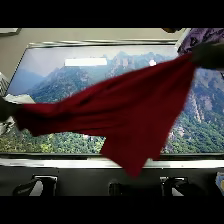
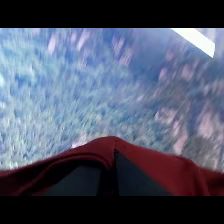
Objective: Fold the clothes and pants, and hang the long-sleeved shirts on hangers.
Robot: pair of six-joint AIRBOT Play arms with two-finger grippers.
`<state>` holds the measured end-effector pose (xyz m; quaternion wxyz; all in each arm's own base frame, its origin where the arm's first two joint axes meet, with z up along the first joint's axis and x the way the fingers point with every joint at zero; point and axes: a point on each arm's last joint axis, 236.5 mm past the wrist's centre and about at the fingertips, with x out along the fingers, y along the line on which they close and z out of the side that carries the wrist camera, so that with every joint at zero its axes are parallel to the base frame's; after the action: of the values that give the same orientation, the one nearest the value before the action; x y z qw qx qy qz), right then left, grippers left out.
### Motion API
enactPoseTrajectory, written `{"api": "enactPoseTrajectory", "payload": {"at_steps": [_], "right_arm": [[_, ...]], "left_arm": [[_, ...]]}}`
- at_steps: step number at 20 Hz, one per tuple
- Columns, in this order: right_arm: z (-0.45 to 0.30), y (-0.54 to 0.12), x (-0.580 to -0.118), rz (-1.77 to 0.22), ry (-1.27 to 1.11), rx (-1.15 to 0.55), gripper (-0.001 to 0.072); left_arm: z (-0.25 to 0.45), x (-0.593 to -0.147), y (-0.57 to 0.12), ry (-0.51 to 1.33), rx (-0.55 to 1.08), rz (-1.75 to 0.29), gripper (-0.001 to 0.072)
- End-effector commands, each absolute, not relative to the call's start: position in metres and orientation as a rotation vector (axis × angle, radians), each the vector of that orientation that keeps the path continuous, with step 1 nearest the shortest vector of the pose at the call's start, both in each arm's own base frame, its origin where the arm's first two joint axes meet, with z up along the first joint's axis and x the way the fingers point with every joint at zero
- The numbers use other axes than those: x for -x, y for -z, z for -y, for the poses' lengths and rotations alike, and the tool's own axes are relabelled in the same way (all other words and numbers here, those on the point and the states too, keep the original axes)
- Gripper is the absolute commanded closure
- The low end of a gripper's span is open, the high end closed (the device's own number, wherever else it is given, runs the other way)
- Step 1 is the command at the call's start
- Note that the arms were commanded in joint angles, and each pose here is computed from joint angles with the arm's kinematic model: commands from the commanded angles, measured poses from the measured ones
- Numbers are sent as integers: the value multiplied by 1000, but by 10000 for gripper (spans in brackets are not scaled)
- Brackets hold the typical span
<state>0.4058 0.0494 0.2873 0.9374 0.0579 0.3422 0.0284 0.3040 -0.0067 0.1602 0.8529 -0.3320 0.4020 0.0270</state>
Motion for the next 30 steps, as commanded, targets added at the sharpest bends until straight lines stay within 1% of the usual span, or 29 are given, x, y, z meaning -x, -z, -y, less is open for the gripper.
{"api": "enactPoseTrajectory", "payload": {"at_steps": [1, 4, 6, 8, 10, 11, 12, 13, 14, 15, 17, 18, 19, 21, 23, 26, 30], "right_arm": [[-94, -139, -469, -1061, -140, -208, 682], [-116, -19, -507, -1241, -141, -295, 682], [-125, 34, -521, -1291, -120, -367, 682], [-130, 60, -530, -1300, -103, -420, 682], [-130, 60, -534, -1288, -91, -440, 673], [-126, 53, -533, -1287, -98, -431, 599], [-121, 43, -530, -1293, -124, -397, 435], [-111, 29, -524, -1297, -163, -349, 248], [-98, 14, -517, -1294, -203, -292, 227], [-80, -3, -508, -1291, -242, -234, 240], [-48, -36, -501, -1228, -275, -316, 241], [-36, -39, -490, -1229, -308, -338, 240], [-26, -35, -477, -1248, -314, -421, 240], [-24, -7, -443, -1339, -345, -563, 239], [-42, 24, -419, -1404, -396, -641, 239], [-67, 63, -402, -1437, -418, -658, 237], [-94, 89, -395, -1472, -473, -635, 236]], "left_arm": [[16, -327, -38, -102, 783, -1063, 692], [10, -357, 44, -191, 811, -1121, 691], [8, -371, 85, -236, 850, -1169, 690], [8, -378, 109, -259, 875, -1216, 690], [8, -385, 112, -246, 861, -1234, 685], [6, -389, 106, -224, 843, -1230, 624], [4, -391, 95, -195, 826, -1232, 461], [0, -390, 82, -164, 807, -1237, 274], [-5, -386, 66, -126, 780, -1239, 159], [-12, -379, 51, -99, 754, -1231, 159], [-27, -355, 27, -79, 724, -1208, 159], [-34, -341, 19, -88, 724, -1189, 159], [-40, -327, 15, -103, 722, -1165, 159], [-46, -304, 16, -139, 737, -1139, 160], [-43, -288, 21, -155, 751, -1136, 161], [-40, -283, 26, -155, 756, -1147, 162], [-40, -283, 26, -155, 756, -1146, 162]]}}
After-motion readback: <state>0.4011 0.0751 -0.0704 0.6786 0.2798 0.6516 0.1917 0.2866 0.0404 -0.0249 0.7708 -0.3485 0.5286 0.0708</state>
